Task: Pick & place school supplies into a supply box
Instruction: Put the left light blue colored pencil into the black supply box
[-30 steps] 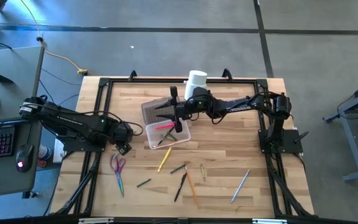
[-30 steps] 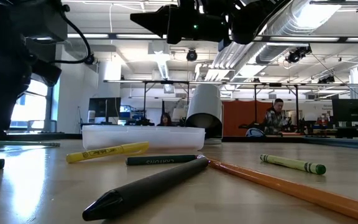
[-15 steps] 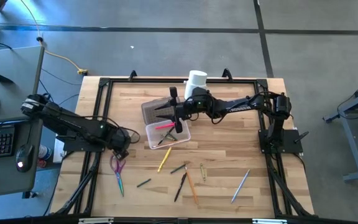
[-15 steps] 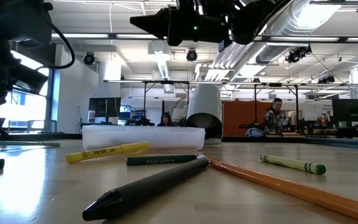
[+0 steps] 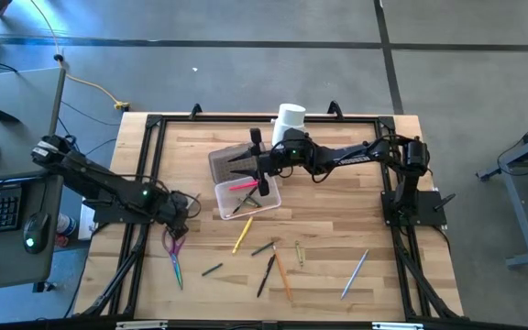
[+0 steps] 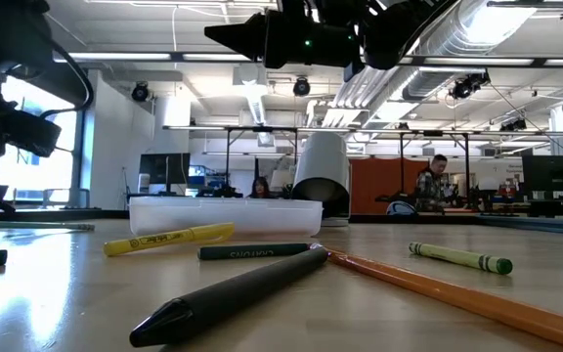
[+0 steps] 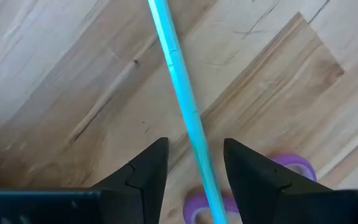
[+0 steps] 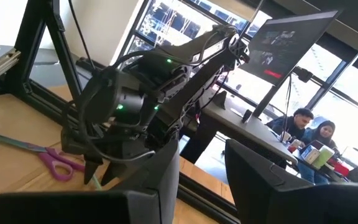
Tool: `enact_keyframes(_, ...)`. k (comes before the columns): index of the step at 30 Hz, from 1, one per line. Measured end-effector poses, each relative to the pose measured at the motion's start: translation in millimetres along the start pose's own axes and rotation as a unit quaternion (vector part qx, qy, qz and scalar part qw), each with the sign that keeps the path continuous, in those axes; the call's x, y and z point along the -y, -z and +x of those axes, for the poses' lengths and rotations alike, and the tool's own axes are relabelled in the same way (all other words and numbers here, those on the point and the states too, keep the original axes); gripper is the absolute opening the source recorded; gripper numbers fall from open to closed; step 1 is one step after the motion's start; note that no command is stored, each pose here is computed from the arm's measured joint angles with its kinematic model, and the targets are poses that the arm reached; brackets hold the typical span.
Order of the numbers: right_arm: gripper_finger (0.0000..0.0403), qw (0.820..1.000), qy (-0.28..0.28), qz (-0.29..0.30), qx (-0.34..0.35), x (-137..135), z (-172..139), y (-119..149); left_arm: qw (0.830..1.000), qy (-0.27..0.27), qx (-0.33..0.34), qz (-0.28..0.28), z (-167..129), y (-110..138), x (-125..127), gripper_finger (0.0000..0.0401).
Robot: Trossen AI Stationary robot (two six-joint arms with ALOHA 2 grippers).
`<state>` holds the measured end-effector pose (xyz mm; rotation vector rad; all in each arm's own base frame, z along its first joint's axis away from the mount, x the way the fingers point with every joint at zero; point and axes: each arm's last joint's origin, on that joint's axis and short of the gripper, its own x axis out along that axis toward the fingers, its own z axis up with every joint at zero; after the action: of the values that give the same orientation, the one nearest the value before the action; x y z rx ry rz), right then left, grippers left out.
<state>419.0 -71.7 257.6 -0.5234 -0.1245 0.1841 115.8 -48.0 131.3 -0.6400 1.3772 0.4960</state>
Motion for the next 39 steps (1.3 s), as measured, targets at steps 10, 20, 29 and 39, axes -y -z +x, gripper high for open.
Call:
enact_keyframes(10, 0.0114, 1.000, 0.001, 0.000, -0.004, -0.2, 0.0, 0.6, 1.000, -0.019, 0.001, 0.008, 0.9, 1.4, -3.2, 0.0066)
enact_keyframes(20, 0.0114, 1.000, 0.002, 0.000, -0.005, -0.1, 0.0, 0.7, 1.000, -0.012, 0.010, 0.006, -4.1, -0.9, 0.9, 0.0044)
enact_keyframes(29, 0.0114, 1.000, 0.002, 0.000, -0.005, -0.1, 0.0, 0.7, 0.999, -0.004, 0.044, 0.025, -22.5, -8.0, 12.0, 0.0037)
enact_keyframes(39, 0.0114, 0.996, 0.048, 0.008, -0.069, 2.6, -4.0, 0.4, 0.991, -0.032, 0.103, 0.080, -61.2, -18.4, 24.6, 0.0047)
